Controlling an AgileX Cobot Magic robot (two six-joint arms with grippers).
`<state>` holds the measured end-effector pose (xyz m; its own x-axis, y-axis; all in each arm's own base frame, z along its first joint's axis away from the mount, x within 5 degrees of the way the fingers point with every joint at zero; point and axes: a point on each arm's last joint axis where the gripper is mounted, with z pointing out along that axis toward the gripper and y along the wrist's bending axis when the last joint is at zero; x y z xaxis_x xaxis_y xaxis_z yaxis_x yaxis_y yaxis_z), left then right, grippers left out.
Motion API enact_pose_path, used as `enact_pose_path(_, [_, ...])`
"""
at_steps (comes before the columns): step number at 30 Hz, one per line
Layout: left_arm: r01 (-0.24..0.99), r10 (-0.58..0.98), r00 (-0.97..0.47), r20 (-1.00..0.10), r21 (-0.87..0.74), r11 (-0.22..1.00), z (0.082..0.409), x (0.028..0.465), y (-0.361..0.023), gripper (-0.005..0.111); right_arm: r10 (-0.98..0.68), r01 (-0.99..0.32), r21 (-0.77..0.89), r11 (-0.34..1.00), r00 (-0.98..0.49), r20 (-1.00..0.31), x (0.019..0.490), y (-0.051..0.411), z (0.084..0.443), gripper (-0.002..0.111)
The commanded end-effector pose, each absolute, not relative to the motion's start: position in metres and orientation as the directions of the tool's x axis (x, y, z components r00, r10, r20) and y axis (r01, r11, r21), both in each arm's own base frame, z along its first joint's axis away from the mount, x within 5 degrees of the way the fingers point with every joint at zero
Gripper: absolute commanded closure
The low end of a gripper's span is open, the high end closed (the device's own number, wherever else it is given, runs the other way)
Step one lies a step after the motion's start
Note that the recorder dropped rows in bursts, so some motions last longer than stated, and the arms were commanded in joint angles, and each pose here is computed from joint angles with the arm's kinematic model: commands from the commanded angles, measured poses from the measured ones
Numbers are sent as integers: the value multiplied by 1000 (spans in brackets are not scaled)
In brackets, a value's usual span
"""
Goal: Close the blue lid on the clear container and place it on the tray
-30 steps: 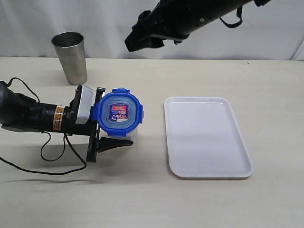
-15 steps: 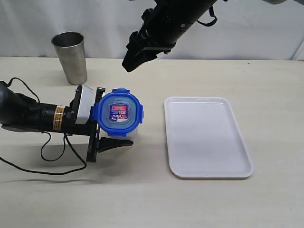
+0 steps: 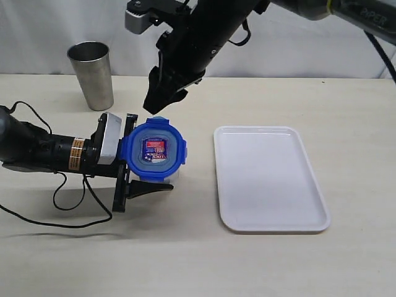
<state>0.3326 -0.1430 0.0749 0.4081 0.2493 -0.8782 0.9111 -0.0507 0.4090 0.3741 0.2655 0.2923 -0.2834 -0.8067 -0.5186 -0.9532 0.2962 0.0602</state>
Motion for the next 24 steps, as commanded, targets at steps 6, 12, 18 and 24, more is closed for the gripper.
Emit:
enact_pose_path(6, [908, 274, 415, -868, 414, -63, 73, 332, -145, 107, -831, -947, -17, 320, -272, -486, 338, 271, 326, 60])
enact_pose_path(12, [910, 274, 412, -869, 409, -69, 72, 331, -145, 107, -876, -960, 31, 278, -266, -402, 329, 264, 296, 60])
enact_pose_path(18, [910, 274, 412, -869, 409, -69, 72, 331, -145, 107, -887, -970, -27, 243, -211, -411, 332, 263, 305, 58])
enact_pose_path(24, [910, 274, 410, -870, 409, -65, 73, 332, -145, 107, -887, -969, -31, 244, -211, -410, 335, 265, 304, 56])
